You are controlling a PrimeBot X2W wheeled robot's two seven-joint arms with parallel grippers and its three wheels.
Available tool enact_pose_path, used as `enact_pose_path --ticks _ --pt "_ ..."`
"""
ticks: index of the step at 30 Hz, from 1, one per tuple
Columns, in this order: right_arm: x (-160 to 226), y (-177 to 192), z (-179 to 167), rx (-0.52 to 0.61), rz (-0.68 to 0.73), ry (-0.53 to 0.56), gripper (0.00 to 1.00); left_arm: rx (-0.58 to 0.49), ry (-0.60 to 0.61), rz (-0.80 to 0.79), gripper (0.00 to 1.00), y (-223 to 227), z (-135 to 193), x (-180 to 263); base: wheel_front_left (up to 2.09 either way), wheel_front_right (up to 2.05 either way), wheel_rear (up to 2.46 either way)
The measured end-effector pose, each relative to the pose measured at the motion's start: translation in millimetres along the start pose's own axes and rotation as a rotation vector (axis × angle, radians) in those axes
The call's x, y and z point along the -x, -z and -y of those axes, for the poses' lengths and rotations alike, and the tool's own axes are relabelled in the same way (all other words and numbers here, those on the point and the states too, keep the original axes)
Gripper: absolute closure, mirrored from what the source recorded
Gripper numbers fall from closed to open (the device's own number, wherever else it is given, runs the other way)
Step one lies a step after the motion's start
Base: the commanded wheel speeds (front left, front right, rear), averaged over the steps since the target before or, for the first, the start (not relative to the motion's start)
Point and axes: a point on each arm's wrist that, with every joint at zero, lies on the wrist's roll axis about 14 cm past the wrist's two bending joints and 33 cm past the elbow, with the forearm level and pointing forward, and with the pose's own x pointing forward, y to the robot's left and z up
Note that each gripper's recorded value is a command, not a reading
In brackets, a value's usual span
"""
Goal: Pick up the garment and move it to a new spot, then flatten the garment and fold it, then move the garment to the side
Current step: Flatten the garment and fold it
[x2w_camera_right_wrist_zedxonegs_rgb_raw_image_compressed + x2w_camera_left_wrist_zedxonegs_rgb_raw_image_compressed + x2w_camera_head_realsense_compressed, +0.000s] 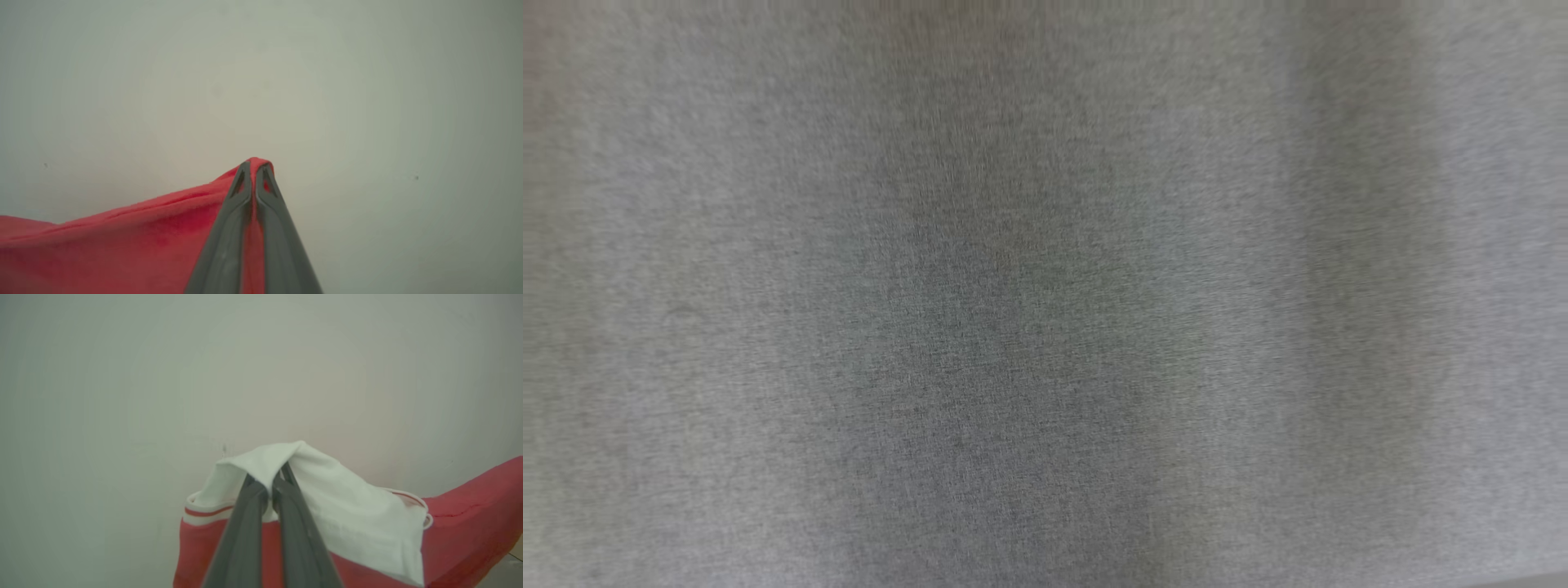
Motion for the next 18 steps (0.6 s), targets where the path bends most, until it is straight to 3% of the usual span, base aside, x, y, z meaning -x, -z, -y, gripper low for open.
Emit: enact_pose_path --ticks 9,18 --pt "79.2 37.2 -14.6 -0.1 -0.067 -0.065 1.0 0.134 -0.005 -0.054 1.0 21.6 9.7 71.3 0.0 0.0 0.0" --pt "182.0 60.7 -21.1 -0.19 -0.156 -0.102 1.0 0.253 -0.125 -0.06 1.0 21.0 31.3 180.2 0.0 0.0 0.0"
